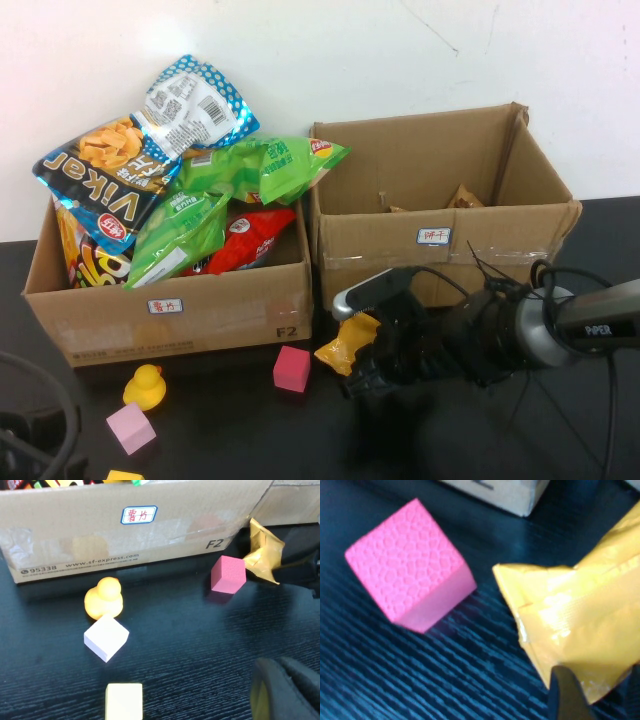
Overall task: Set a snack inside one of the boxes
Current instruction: Pick up the biscuit
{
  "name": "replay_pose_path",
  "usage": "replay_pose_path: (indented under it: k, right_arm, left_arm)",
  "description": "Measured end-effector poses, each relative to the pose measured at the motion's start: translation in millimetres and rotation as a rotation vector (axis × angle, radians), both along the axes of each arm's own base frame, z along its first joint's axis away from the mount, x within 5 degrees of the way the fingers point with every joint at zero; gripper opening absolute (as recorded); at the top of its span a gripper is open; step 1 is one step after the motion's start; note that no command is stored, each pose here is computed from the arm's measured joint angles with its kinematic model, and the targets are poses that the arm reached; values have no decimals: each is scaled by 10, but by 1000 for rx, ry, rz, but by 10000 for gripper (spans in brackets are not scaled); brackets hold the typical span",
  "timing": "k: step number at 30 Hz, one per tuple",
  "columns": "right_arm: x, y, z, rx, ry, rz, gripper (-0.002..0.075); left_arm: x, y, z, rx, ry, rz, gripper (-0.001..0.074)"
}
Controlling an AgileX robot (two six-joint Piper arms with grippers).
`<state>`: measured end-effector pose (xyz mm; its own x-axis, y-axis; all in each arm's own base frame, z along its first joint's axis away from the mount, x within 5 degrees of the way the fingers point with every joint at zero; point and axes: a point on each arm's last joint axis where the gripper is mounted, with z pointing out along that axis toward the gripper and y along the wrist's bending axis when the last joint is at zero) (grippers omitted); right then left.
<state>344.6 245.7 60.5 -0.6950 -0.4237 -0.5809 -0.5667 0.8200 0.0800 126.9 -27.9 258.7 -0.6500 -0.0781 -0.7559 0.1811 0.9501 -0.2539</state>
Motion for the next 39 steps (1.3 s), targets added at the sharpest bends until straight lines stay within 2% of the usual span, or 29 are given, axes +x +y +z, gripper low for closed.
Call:
replay_pose_path:
  k: [3,5,10,13,16,21,29,35,39]
  right_arm:
    - [3,14,30,30,9,-71,256]
    - [26,3,62,36,-3,-141,293]
    - [145,42,169,107,-9,-305,538]
    - [265,134,202,164,-10,-345,606]
    - [395,258,174,213,-13,-337,627]
    - [407,338,73,186,-25,-316,632]
    - [277,471,80,29,-130,-185,635]
    - [95,573,124,-149,-231,-103,634]
    - [25,457,19,-179,-194,-142,616]
  left_arm:
    - [-1,-1,-1,3,1,-4,-1]
    - [-2,-1,-1,3,1,-4,-1]
    - [-2,-1,-1,3,1,-4,-1]
    - [-4,-3,-3,3,4,-6,-1]
    - [-5,-3,-4,4,5,-8,-1]
    - [-9,-6,-8,10,7,-16,-1]
    - [-9,-6,-8,11,8,-18,-1]
    - [-9,-7,-8,12,7,-20,-1]
    - [-9,-10,-6,5,7,-19,-1]
